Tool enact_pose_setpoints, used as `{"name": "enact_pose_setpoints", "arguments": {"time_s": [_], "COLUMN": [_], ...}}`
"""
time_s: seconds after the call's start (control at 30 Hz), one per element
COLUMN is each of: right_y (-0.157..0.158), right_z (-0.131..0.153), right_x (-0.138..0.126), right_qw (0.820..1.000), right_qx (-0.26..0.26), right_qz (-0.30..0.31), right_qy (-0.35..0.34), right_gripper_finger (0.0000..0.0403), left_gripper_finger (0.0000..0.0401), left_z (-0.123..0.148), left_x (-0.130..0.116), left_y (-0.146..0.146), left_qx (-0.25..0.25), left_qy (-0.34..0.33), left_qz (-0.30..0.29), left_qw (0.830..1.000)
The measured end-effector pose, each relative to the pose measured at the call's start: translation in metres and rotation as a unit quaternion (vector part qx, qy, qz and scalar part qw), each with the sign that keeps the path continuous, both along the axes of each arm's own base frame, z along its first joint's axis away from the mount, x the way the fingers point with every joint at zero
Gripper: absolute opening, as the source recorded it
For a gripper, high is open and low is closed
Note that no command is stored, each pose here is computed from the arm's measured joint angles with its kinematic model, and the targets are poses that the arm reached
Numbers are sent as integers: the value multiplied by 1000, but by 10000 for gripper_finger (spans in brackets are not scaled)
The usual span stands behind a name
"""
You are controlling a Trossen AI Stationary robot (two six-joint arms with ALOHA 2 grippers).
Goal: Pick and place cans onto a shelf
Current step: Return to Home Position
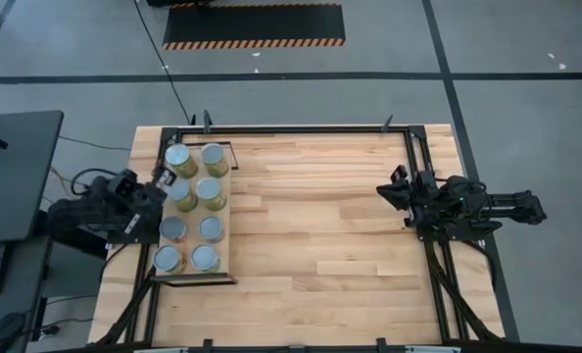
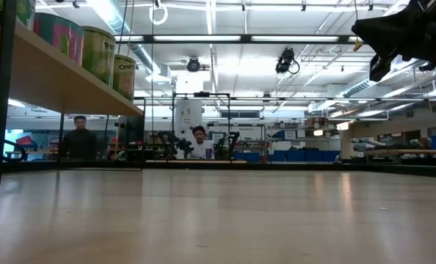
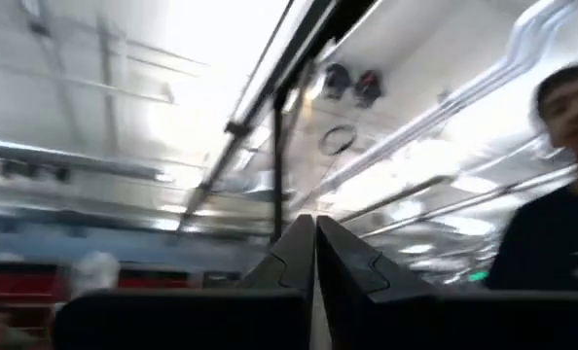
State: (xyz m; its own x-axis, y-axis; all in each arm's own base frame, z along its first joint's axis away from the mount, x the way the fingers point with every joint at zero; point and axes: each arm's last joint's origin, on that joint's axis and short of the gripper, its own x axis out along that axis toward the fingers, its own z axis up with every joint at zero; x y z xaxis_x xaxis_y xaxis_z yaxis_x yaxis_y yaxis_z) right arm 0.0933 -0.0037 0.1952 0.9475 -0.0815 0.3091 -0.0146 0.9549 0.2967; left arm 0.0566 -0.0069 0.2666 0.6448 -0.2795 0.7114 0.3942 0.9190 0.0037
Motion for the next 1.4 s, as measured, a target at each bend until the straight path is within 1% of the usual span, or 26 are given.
{"name": "enact_pose_setpoints", "arguments": {"time_s": [0.1, 0.2, 0.33, 0.43, 0.5, 0.57, 0.63, 0.7, 0.77, 0.83, 0.93, 1.0, 1.1, 1.3, 1.4], "right_y": [2, 4, 7, 8, 8, 8, 8, 7, 6, 5, 5, 5, 5, 5, 5], "right_z": [-1, -4, -7, -8, -8, -8, -7, -7, -6, -6, -6, -6, -7, -7, -7], "right_x": [0, 1, 2, 2, 2, 2, 2, 2, 2, 2, 2, 2, 2, 2, 2], "right_qw": [999, 997, 991, 989, 989, 989, 989, 991, 994, 995, 996, 996, 995, 995, 995], "right_qx": [-11, -23, -34, -39, -40, -35, -31, -28, -16, -5, -6, -14, -25, -27, -27], "right_qz": [32, 74, 123, 139, 139, 140, 138, 126, 106, 92, 86, 85, 87, 87, 87], "right_qy": [4, 19, 38, 41, 42, 41, 40, 37, 34, 35, 35, 35, 39, 36, 35], "right_gripper_finger": [43, 42, 42, 44, 44, 43, 43, 43, 44, 45, 45, 45, 45, 45, 45], "left_gripper_finger": [21, 20, 19, 20, 22, 23, 24, 24, 25, 25, 25, 25, 25, 25, 25], "left_z": [-13, -13, -13, -14, -15, -19, -22, -24, -25, -26, -30, -28, -26, -35, -34], "left_x": [3, 1, 0, 2, 5, 9, 12, 13, 14, 15, 18, 16, 13, 20, 19], "left_y": [-3, -8, -13, -17, -20, -22, -23, -23, -23, -23, -24, -25, -26, -27, -27], "left_qx": [-7, -3, 2, 2, 10, 26, 33, 43, 56, 56, 50, 52, 70, 58, 45], "left_qy": [0, -9, -15, -9, -2, 19, 36, 42, 45, 51, 83, 71, 47, 117, 120], "left_qz": [-51, -88, -109, -112, -107, -95, -64, -33, -25, -28, -40, -52, -80, -93, -102], "left_qw": [999, 996, 994, 994, 994, 995, 997, 998, 997, 997, 995, 995, 993, 987, 987]}}
